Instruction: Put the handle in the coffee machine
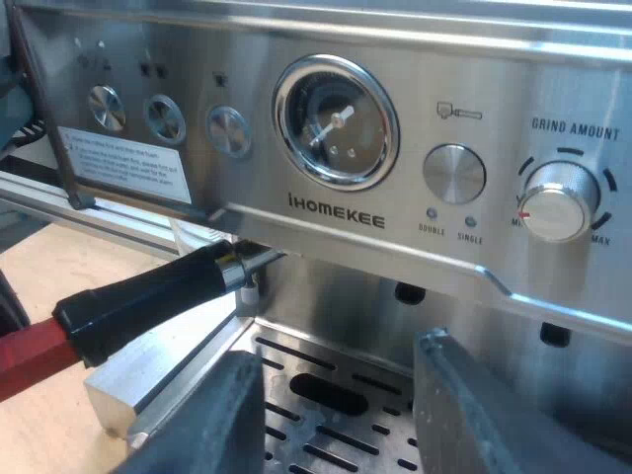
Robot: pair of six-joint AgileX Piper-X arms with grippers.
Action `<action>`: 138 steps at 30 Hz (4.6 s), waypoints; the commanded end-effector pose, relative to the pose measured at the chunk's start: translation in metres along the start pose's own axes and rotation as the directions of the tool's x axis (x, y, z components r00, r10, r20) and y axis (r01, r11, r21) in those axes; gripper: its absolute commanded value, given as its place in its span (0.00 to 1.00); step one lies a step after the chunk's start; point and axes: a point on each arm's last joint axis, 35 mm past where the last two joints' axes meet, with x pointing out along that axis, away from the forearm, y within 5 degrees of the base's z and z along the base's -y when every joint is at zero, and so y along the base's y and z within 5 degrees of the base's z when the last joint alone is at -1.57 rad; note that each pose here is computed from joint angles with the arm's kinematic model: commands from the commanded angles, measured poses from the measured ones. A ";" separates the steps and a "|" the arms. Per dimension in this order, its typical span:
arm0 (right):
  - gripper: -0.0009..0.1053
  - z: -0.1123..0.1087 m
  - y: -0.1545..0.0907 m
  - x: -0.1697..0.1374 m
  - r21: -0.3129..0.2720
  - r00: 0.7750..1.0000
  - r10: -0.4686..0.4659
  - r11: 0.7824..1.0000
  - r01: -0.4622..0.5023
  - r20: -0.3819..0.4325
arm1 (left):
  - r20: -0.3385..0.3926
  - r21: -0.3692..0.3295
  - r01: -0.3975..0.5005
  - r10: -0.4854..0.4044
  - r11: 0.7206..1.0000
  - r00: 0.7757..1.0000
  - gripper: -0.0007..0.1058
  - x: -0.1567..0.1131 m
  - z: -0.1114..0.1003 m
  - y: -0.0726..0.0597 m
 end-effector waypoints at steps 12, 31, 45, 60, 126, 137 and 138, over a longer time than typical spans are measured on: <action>0.37 0.006 -0.002 -0.002 -0.002 1.000 -0.005 1.000 0.006 0.019 | 0.157 -0.027 0.093 -0.088 0.995 0.984 0.01 -0.005 -0.026 -0.023; 0.37 0.006 -0.001 -0.002 -0.034 1.000 0.006 0.999 -0.005 0.022 | 0.163 -0.089 0.137 -0.121 0.987 0.979 0.01 -0.006 -0.026 -0.025; 0.37 0.006 -0.001 -0.002 -0.034 1.000 0.006 0.999 -0.005 0.022 | 0.254 -0.105 0.083 -0.054 0.991 0.966 0.01 0.000 -0.046 -0.026; 0.37 0.006 -0.001 -0.002 -0.034 1.000 0.006 0.999 -0.005 0.022 | 0.340 -0.025 0.100 -0.085 0.995 0.937 0.01 -0.014 -0.052 -0.038; 0.37 0.038 0.028 -0.028 -0.086 0.949 0.316 0.946 -0.314 0.009 | 0.168 -0.036 -0.133 0.137 0.990 0.976 0.01 0.016 -0.023 0.004; 0.37 0.038 0.028 -0.028 -0.086 0.949 0.316 0.946 -0.314 0.009 | 0.099 0.077 -0.075 0.067 0.994 0.993 0.01 0.038 -0.026 -0.022; 0.37 0.038 0.027 -0.028 -0.086 0.955 0.296 0.952 -0.295 0.007 | 0.093 0.094 -0.068 0.059 0.993 0.994 0.01 0.040 -0.026 -0.026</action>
